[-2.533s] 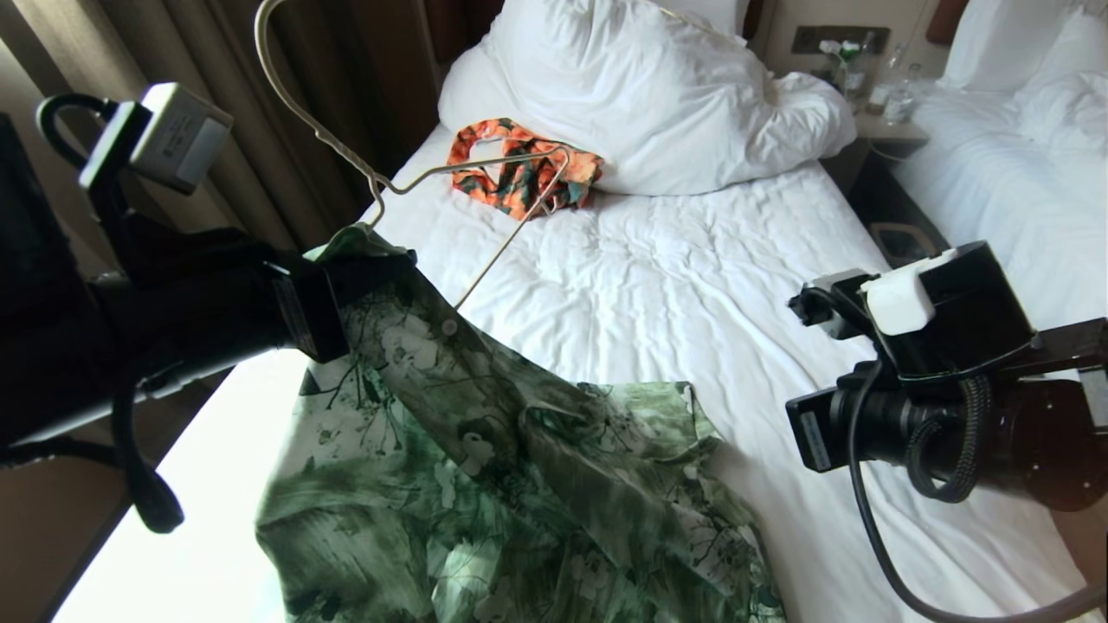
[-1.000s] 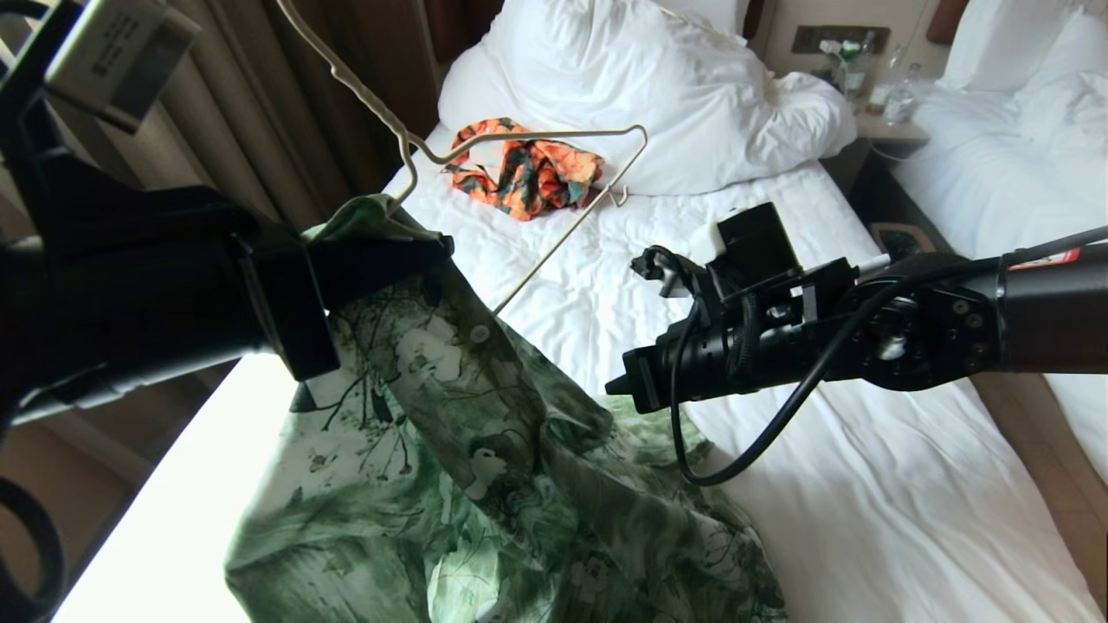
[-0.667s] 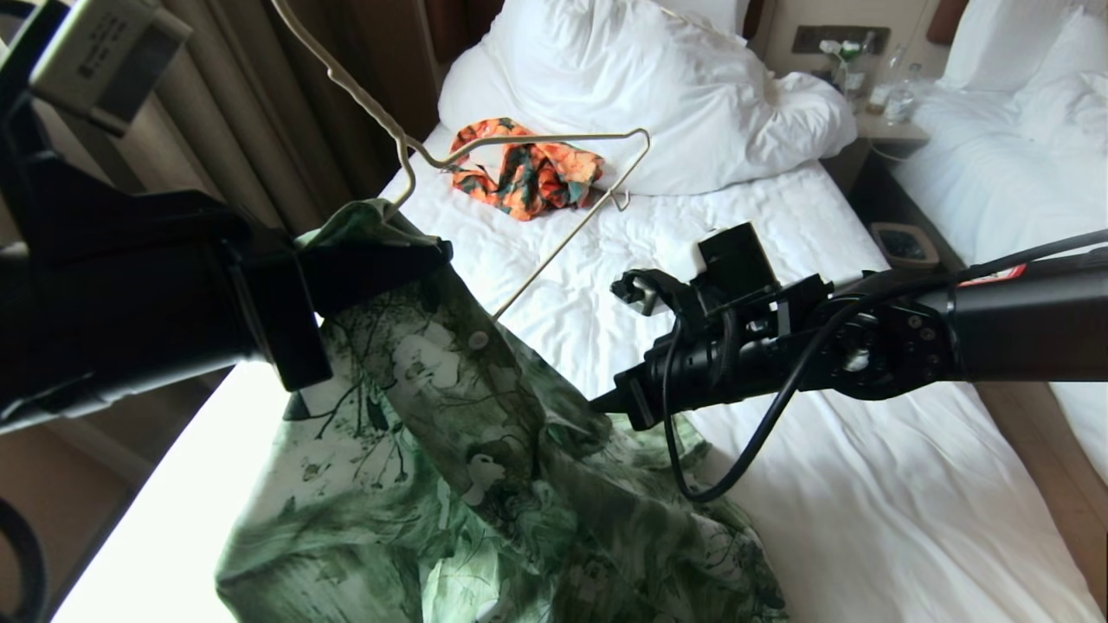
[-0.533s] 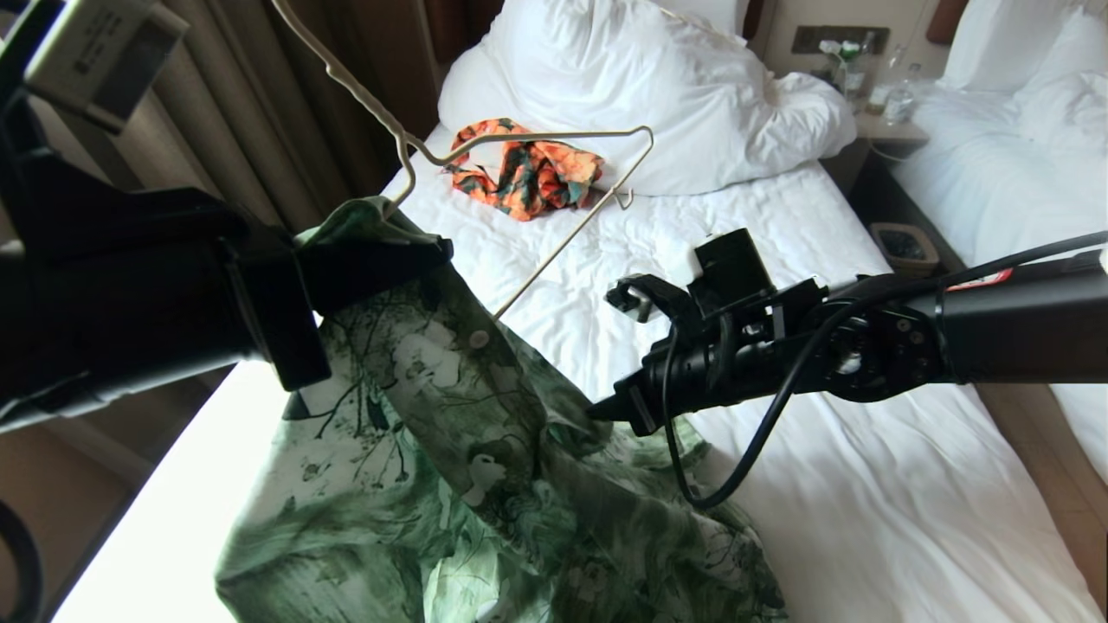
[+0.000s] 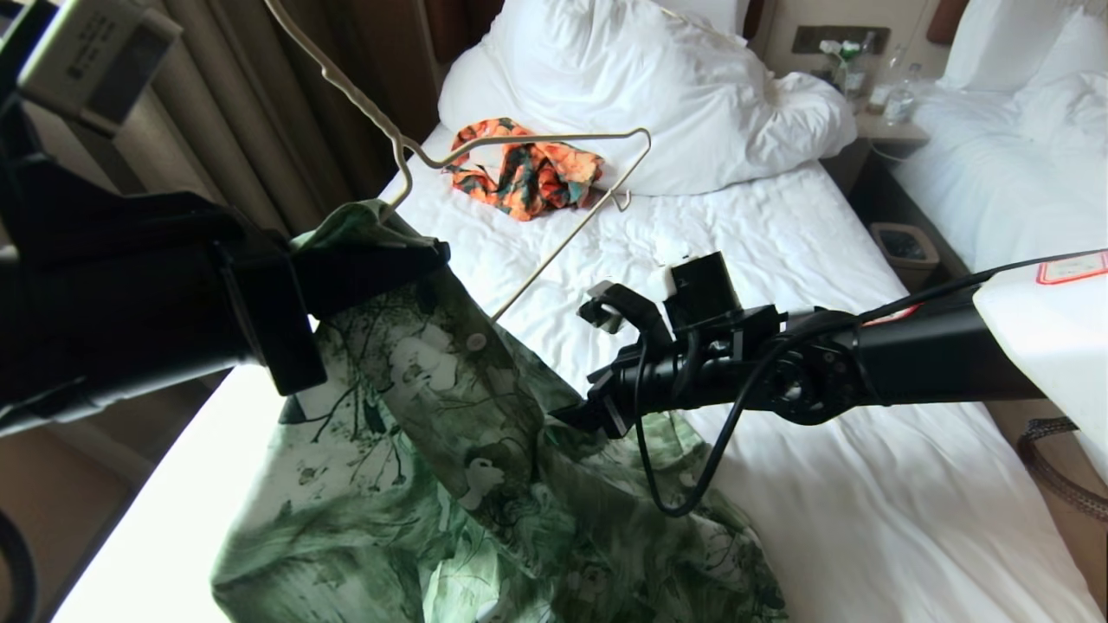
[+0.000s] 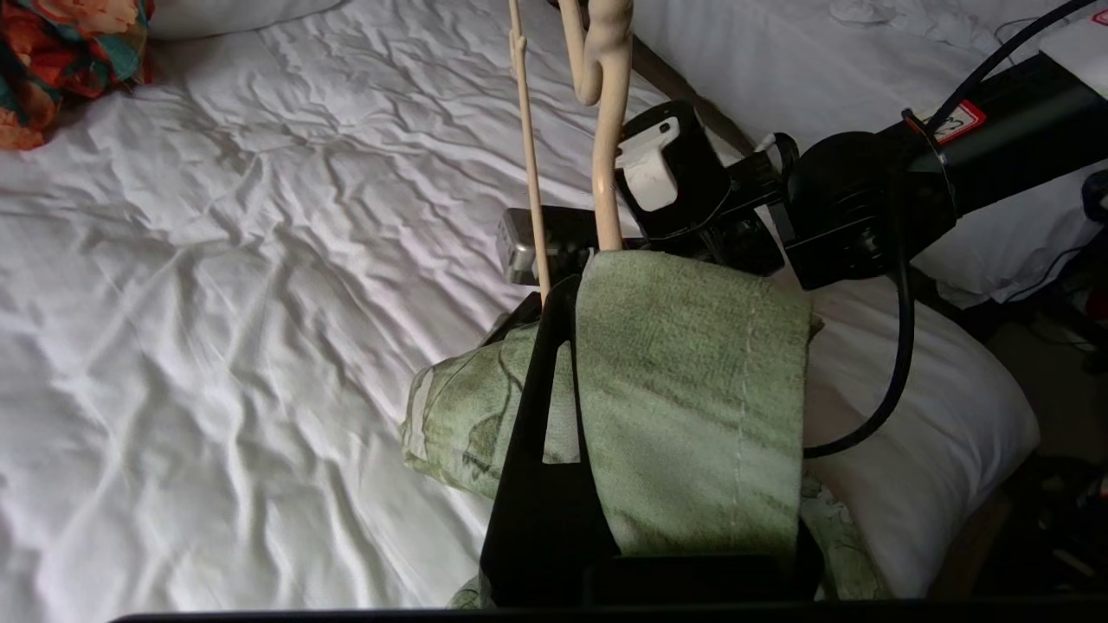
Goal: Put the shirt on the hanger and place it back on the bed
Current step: Hook the other side of the shirt onto the hanger
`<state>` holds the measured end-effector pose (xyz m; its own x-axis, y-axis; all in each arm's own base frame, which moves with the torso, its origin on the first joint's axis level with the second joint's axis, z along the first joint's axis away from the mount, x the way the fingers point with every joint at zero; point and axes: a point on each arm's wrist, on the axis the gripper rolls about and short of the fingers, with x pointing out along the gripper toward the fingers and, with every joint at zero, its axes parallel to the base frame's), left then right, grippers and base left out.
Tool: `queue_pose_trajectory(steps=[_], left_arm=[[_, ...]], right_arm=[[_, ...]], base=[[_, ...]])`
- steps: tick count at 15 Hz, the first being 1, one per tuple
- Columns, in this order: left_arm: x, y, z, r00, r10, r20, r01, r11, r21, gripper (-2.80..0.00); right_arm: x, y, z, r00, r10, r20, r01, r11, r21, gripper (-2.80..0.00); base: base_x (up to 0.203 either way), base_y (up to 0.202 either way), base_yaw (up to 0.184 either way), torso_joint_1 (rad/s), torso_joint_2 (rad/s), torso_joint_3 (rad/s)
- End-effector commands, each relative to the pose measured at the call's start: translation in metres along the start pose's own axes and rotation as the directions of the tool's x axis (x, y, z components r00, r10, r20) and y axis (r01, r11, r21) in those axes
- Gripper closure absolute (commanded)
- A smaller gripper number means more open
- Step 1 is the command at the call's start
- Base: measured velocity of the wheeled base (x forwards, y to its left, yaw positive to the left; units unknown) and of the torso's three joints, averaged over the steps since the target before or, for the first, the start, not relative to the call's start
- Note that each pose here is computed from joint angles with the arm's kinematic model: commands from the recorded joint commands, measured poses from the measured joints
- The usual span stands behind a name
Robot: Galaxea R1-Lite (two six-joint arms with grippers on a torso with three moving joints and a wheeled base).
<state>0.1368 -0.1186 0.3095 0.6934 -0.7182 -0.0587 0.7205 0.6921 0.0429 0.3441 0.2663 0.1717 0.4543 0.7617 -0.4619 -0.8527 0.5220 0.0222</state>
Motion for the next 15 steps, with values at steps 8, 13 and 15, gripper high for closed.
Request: queue_pose_trajectory(steps=[8, 13, 15], left_arm=[[-0.002, 0.004, 0.009, 0.999, 0.022, 0.033, -0.022, 1.000, 0.001, 0.00], [-0.003, 0.004, 0.009, 0.999, 0.024, 0.034, -0.023, 1.000, -0.005, 0.00], [-0.003, 0.005, 0.009, 0.999, 0.031, 0.031, -0.031, 1.000, -0.006, 0.00]], right_arm=[[0.012, 0.007, -0.007, 0.999, 0.026, -0.033, -0.026, 0.999, -0.020, -2.80], [0.013, 0.012, -0.007, 0.999, 0.040, -0.037, -0.041, 0.999, -0.021, 0.00], [0.010, 0.012, -0.005, 0.999, 0.036, -0.030, -0.036, 0.999, -0.012, 0.00]], base=[[0.000, 0.000, 0.000, 0.000, 0.00, 0.000], [0.000, 0.000, 0.000, 0.000, 0.00, 0.000], [0.000, 0.000, 0.000, 0.000, 0.00, 0.000]])
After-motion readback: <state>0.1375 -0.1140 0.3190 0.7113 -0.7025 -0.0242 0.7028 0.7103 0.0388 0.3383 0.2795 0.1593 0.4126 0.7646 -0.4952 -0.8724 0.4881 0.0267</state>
